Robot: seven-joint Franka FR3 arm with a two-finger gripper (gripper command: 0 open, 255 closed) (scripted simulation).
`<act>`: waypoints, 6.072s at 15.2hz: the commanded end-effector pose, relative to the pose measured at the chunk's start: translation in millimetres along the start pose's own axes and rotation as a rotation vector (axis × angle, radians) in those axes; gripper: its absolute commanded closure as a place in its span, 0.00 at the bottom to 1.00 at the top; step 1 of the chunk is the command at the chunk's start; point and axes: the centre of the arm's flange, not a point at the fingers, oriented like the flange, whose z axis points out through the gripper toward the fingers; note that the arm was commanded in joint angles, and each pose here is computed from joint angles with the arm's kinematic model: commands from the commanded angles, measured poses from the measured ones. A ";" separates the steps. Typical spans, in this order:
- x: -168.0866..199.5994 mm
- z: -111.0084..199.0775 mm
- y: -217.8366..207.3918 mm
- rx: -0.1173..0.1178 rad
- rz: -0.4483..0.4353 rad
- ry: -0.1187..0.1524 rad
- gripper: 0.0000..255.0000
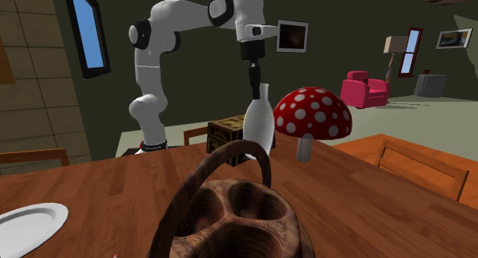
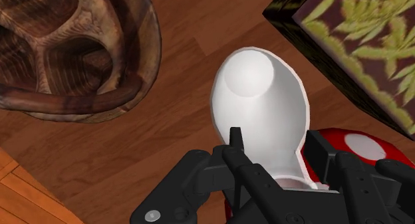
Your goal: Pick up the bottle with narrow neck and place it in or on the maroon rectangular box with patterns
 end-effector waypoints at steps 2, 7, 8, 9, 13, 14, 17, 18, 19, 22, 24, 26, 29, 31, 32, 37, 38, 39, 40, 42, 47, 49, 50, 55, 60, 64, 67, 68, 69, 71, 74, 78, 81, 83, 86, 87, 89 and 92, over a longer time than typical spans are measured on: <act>2.7 -16.9 -0.5 0.000 0.000 0.000 1.00; 5.8 -43.1 -0.5 0.000 0.000 0.000 1.00; 6.4 -48.4 -0.6 0.000 0.000 0.000 1.00; 7.1 -53.6 -0.6 0.000 0.000 0.000 1.00; 9.6 -74.6 -0.6 0.000 0.000 0.000 1.00; 10.2 -79.8 -0.6 0.000 0.000 0.000 1.00; 12.1 -95.5 -0.6 0.000 0.000 0.000 1.00; 12.7 -100.8 -0.6 0.000 0.000 0.000 1.00; 13.3 -106.0 -0.6 0.000 0.000 0.000 1.00; 15.2 -121.7 -0.7 0.000 0.000 0.000 1.00; 16.5 -132.2 -0.7 0.000 0.000 0.000 1.00; 17.7 -142.7 -0.7 0.000 0.000 0.000 1.00; 14.6 -158.3 -11.6 0.000 0.000 0.000 1.00; 5.9 -170.6 -33.3 0.000 0.000 0.000 1.00; 1.6 -176.8 -44.1 0.000 0.000 0.000 1.00; -20.0 -207.6 -98.3 0.000 0.000 0.000 1.00; -24.3 -213.8 -109.2 0.000 0.000 0.000 1.00; -28.6 -219.9 -120.0 0.000 0.000 0.000 1.00; -32.9 -226.1 -130.9 0.000 0.000 0.000 1.00; -41.5 -238.4 -152.6 0.000 0.000 0.000 1.00; -56.1 -253.0 -187.6 0.000 0.000 0.000 1.00; -57.4 -242.6 -187.6 0.000 0.000 0.000 1.00; -58.0 -237.3 -187.6 0.000 0.000 0.000 1.00; -61.1 -211.1 -187.6 0.000 0.000 0.000 1.00; -64.2 -184.9 -187.5 0.000 0.000 0.000 1.00; -66.8 -163.9 -187.5 0.000 0.000 0.000 1.00; -68.6 -148.2 -187.5 0.000 0.000 0.000 1.00; -69.3 -143.0 -187.5 0.000 0.000 0.000 1.00; -69.9 -137.7 -187.4 0.000 0.000 0.000 1.00; -71.1 -127.2 -187.4 0.000 0.000 0.000 1.00; -73.0 -111.5 -187.4 0.000 0.000 0.000 1.00; -75.3 -92.6 -187.4 0.000 0.000 0.000 1.00; -75.3 -92.7 -187.4 0.000 0.000 0.000 1.00; -75.3 -92.7 -187.4 0.000 0.000 0.000 1.00; -75.3 -92.7 -187.4 0.000 0.000 0.000 0.00; -75.3 -92.7 -187.4 0.000 0.000 0.000 0.00; -75.3 -92.7 -187.4 0.000 0.000 0.000 0.00; -75.3 -105.9 -187.4 0.000 0.000 0.000 0.00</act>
